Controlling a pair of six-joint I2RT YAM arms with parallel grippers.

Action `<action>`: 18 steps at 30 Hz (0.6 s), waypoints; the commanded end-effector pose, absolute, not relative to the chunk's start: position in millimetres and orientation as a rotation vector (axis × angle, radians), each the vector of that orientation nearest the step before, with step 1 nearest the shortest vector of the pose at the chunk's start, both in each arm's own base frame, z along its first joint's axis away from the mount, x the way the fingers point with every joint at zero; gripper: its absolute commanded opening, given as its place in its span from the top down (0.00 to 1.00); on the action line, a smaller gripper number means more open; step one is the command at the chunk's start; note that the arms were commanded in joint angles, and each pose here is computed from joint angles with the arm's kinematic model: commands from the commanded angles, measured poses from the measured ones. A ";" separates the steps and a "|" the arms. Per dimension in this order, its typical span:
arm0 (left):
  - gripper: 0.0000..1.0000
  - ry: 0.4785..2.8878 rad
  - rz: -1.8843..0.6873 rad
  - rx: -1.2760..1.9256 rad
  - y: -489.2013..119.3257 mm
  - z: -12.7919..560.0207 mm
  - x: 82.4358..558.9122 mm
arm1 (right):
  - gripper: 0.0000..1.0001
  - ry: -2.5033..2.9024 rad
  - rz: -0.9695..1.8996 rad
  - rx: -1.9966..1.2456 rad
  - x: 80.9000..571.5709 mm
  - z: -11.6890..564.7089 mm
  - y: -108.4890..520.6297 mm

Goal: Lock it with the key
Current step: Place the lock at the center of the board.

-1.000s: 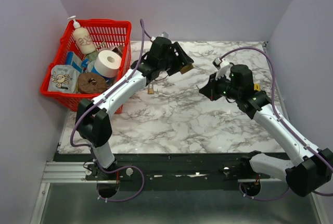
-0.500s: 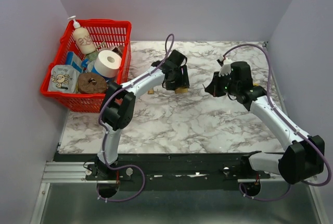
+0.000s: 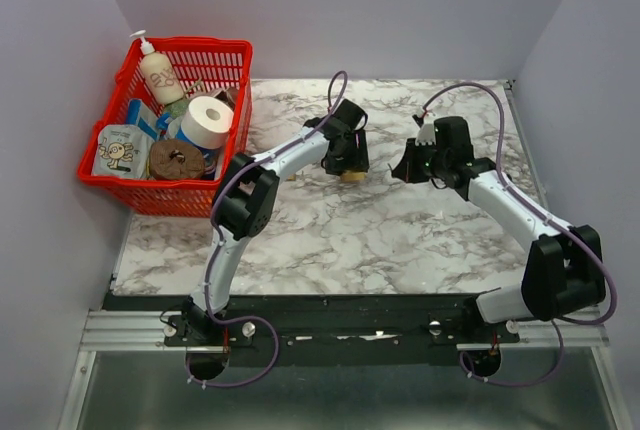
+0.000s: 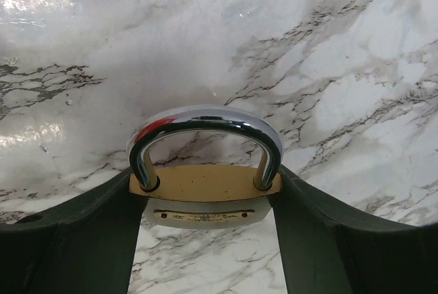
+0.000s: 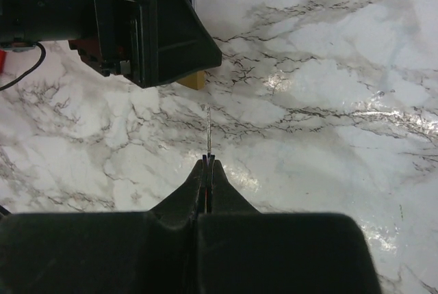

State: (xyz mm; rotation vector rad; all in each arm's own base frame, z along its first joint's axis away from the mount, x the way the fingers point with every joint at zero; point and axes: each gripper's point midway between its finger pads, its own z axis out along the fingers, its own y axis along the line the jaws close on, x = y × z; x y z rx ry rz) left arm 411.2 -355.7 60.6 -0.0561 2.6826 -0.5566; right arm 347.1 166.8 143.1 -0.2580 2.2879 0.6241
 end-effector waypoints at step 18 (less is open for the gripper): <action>0.38 2.739 -0.452 -0.073 -351.8 26.2 412.4 | 0.99 2.337 0.626 -0.090 396.1 102.0 170.0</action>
